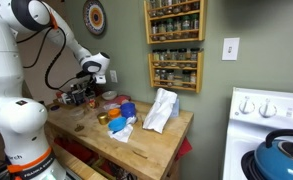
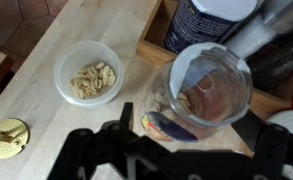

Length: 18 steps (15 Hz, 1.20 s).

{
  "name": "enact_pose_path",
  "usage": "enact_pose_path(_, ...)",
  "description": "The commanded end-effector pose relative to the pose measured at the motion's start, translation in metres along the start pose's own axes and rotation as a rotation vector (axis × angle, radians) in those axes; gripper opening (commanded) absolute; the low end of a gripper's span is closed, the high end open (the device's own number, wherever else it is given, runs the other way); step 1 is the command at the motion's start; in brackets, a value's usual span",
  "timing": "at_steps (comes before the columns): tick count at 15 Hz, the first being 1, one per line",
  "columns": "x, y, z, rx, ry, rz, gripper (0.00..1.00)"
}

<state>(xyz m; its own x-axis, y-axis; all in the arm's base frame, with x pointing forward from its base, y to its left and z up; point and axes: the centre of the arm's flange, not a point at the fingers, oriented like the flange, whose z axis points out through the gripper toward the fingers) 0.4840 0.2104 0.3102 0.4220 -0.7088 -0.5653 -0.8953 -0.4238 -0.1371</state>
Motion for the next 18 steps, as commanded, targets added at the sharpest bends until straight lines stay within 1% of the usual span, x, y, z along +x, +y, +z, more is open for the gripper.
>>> enact_pose_path(1, 0.003, -0.005, 0.014, -0.006, -0.069, 0.017, 1.00)
enact_pose_path(4, 0.005, -0.006, 0.021, -0.008, -0.099, 0.033, 1.00)
enact_pose_path(10, 0.008, -0.011, 0.029, -0.026, -0.186, 0.070, 1.00)
enact_pose_path(11, 0.009, -0.012, 0.030, -0.028, -0.196, 0.075, 0.97)
enact_pose_path(12, 0.009, -0.013, 0.031, -0.028, -0.207, 0.080, 0.74)
enact_pose_path(14, 0.010, -0.014, 0.032, -0.029, -0.220, 0.090, 0.70)
enact_pose_path(15, 0.010, -0.015, 0.031, -0.028, -0.225, 0.092, 0.65)
enact_pose_path(18, 0.007, -0.016, 0.022, -0.019, -0.223, 0.092, 0.62)
